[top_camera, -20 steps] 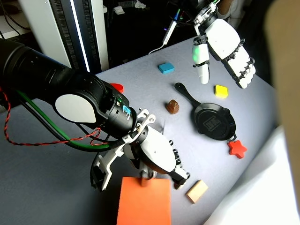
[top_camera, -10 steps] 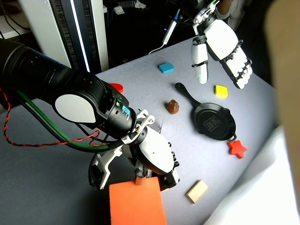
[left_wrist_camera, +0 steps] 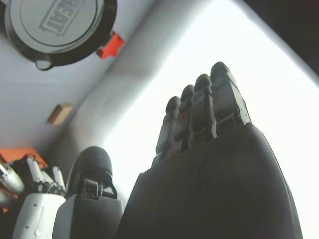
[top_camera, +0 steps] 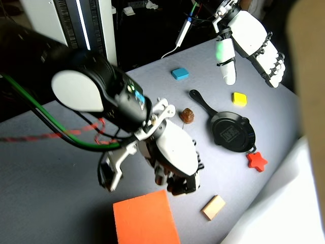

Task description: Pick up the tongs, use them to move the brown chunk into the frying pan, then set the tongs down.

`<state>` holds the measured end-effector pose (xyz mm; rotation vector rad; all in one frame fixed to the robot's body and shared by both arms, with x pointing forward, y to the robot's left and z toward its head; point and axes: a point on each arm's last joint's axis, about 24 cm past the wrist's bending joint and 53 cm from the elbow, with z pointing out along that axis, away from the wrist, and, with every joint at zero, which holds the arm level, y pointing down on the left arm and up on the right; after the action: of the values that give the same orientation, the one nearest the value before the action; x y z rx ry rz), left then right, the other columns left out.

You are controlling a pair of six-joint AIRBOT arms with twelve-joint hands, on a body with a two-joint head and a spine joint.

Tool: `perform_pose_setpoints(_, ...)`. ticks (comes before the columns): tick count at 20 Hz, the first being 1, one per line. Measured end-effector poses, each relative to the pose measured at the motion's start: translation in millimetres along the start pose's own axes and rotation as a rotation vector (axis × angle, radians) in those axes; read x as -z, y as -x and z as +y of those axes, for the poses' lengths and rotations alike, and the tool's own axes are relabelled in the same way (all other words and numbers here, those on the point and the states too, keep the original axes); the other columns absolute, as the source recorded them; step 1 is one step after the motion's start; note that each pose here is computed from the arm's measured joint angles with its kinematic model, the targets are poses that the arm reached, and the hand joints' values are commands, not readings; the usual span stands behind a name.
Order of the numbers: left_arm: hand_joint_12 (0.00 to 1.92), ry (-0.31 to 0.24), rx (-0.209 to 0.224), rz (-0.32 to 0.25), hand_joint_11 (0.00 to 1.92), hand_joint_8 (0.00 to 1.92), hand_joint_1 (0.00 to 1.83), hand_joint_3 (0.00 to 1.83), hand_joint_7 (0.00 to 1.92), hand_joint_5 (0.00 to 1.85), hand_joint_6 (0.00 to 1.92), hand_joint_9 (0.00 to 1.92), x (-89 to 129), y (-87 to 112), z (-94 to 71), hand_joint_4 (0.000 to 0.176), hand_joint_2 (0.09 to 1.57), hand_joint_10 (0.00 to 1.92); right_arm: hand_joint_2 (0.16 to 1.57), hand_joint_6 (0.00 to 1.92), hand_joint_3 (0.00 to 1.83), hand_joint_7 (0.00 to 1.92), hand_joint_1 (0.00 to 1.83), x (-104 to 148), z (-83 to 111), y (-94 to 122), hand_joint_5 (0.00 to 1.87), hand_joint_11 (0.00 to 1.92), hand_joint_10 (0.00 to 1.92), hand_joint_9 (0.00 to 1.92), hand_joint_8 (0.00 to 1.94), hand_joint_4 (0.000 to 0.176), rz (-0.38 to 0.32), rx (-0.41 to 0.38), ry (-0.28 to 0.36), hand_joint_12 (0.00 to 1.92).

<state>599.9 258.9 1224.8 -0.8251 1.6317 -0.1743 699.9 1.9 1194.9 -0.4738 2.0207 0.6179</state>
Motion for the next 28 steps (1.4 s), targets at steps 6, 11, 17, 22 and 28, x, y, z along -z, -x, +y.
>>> perform_pose_setpoints(6, 0.00, 0.106, -0.004, -0.037, 0.00, 0.00, 0.00, 0.00, 0.00, 0.00, 0.00, 0.00, 6, 7.0, 26.0, 0.000, 1.27, 0.00, 1.23, 1.32, 0.00, 1.08, 1.09, 27, -12.9, 14, 0.75, 0.49, 0.20, 1.00, 0.01, 0.000, -0.100, -0.184, -0.184, 1.38)
perform_pose_setpoints(11, 0.01, 0.214, -0.009, -0.130, 0.01, 0.00, 0.00, 0.00, 0.00, 0.00, 0.00, 0.00, 14, 28.2, 50.8, 0.000, 1.27, 0.00, 1.24, 1.32, 0.00, 1.06, 1.09, 47, 14.1, 15, 0.75, 0.47, 0.20, 0.97, 0.00, 0.000, -0.206, -0.208, -0.219, 1.37)
perform_pose_setpoints(17, 0.00, 0.242, -0.026, -0.145, 0.00, 0.00, 0.00, 0.00, 0.00, 0.00, 0.00, 0.00, 20, 29.6, 55.2, 0.000, 1.27, 0.00, 1.24, 1.33, 0.00, 1.05, 1.09, 40, 36.7, -22, 0.74, 0.45, 0.20, 0.96, 0.00, 0.000, -0.136, -0.244, -0.244, 1.38)
perform_pose_setpoints(22, 0.00, 0.242, -0.052, -0.151, 0.00, 0.00, 0.00, 0.00, 0.00, 0.00, 0.00, 0.00, 20, 31.9, 54.5, 0.000, 1.28, 0.00, 1.25, 1.36, 0.00, 1.04, 1.08, 33, 38.6, -42, 0.72, 0.44, 0.21, 0.95, 0.00, 0.000, -0.102, -0.258, -0.264, 1.39)
perform_pose_setpoints(28, 0.00, 0.241, -0.070, -0.153, 0.00, 0.00, 0.00, 0.00, 0.00, 0.00, 0.00, 0.00, 20, 33.1, 53.6, 0.000, 1.29, 0.00, 1.25, 1.37, 0.00, 1.02, 1.08, 23, 56.4, -46, 0.71, 0.41, 0.23, 0.93, 0.00, 0.000, -0.143, -0.255, -0.233, 1.40)
